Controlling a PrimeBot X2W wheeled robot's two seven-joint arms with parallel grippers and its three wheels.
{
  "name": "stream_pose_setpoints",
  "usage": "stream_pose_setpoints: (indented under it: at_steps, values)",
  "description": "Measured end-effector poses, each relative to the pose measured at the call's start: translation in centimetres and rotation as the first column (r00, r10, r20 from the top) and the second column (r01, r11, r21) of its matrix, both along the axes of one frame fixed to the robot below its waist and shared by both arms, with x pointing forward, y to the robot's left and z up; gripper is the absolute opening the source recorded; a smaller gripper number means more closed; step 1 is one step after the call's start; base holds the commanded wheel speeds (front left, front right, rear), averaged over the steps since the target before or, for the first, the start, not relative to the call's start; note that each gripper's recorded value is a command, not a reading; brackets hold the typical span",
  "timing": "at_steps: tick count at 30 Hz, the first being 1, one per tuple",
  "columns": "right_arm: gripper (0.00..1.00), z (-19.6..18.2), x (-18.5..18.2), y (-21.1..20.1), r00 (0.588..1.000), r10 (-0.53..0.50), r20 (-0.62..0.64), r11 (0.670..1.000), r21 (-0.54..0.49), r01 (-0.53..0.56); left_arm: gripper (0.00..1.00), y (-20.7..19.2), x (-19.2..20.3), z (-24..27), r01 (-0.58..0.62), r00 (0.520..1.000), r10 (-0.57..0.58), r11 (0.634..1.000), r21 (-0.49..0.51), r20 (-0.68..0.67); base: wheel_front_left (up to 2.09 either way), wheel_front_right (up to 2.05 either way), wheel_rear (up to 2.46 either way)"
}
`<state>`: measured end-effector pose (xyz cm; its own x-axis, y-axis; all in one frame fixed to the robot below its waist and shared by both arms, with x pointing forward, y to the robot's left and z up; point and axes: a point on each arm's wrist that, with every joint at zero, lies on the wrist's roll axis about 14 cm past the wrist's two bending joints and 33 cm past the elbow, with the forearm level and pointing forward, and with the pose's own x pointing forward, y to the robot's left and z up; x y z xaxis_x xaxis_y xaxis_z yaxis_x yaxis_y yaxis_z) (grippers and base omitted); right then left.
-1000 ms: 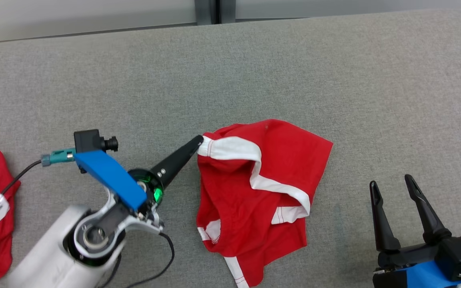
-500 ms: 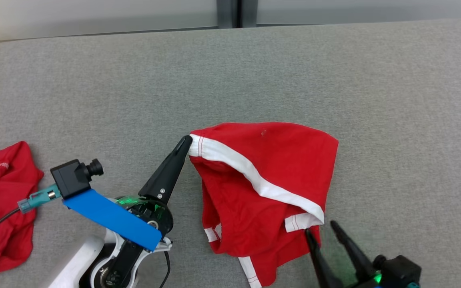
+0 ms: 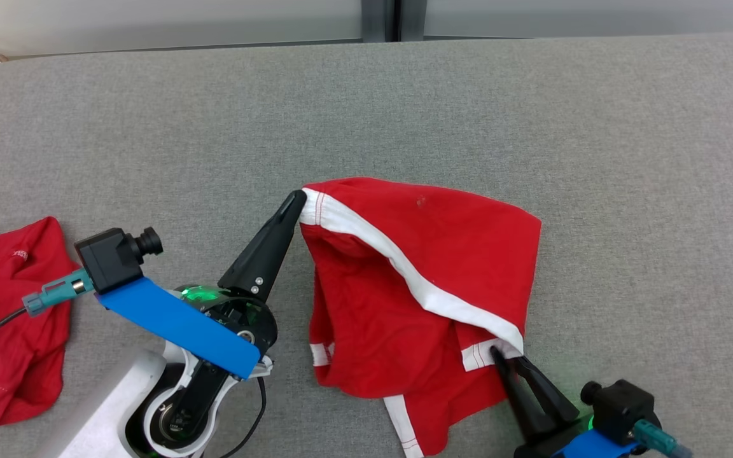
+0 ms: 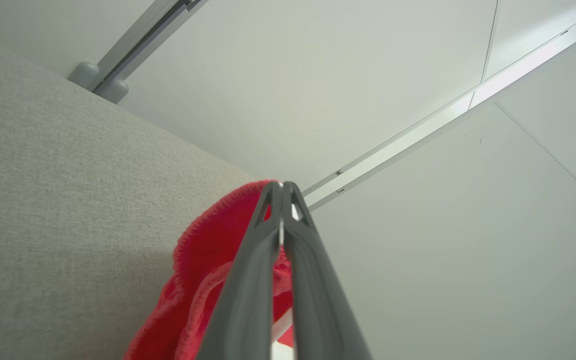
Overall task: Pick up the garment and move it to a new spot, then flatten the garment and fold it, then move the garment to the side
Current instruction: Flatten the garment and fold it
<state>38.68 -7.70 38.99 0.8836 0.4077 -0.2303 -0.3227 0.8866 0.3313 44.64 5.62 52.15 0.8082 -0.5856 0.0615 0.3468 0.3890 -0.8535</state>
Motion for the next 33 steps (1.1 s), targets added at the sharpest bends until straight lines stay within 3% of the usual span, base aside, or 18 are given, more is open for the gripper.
stream_pose_setpoints:
  at_steps: [7, 13, 18, 20, 24, 30, 33]
  values:
    - [0.00, 2.3, 2.1, -2.1, 0.994, -0.033, 0.108, 0.997, -0.066, 0.040, 0.00, -0.1, 0.9, 1.3, -0.002, 0.998, 0.002, 1.000, 0.009, 0.060, 0.00, 0.00, 0.00]
    - [0.00, 6.9, 5.8, -6.9, 0.950, -0.039, 0.311, 0.967, -0.227, 0.114, 0.00, -1.9, 3.3, 4.6, 0.072, 0.980, -0.081, 0.996, 0.053, 0.183, 0.00, 0.00, 0.00]
    - [0.00, 12.8, 10.8, -11.9, 0.869, 0.017, 0.494, 0.899, -0.388, 0.203, 0.00, -4.6, 7.2, 9.4, 0.135, 0.934, -0.156, 0.987, 0.087, 0.321, 0.00, 0.00, 0.00]
    - [0.00, 16.4, 14.0, -14.5, 0.821, 0.052, 0.568, 0.847, -0.460, 0.265, 0.00, -6.5, 9.8, 11.8, 0.155, 0.902, -0.187, 0.982, 0.111, 0.390, 0.00, 0.00, 0.00]
    - [0.00, 22.0, 18.4, -17.6, 0.752, 0.068, 0.655, 0.779, -0.507, 0.371, 0.00, -8.7, 13.6, 14.8, 0.143, 0.862, -0.182, 0.983, 0.119, 0.472, 0.00, 0.00, 0.00]
    - [0.00, 30.1, 22.4, -19.0, 0.608, 0.099, 0.787, 0.712, -0.483, 0.509, 0.00, -9.4, 17.5, 19.4, 0.048, 0.793, -0.070, 0.997, 0.053, 0.605, 0.00, 0.00, 0.00]
    - [0.00, 30.1, 23.7, -17.9, 0.597, 0.137, 0.790, 0.710, -0.499, 0.498, 0.00, -9.0, 18.8, 19.3, 0.009, 0.789, -0.009, 1.000, 0.003, 0.615, 0.00, 0.00, 0.00]
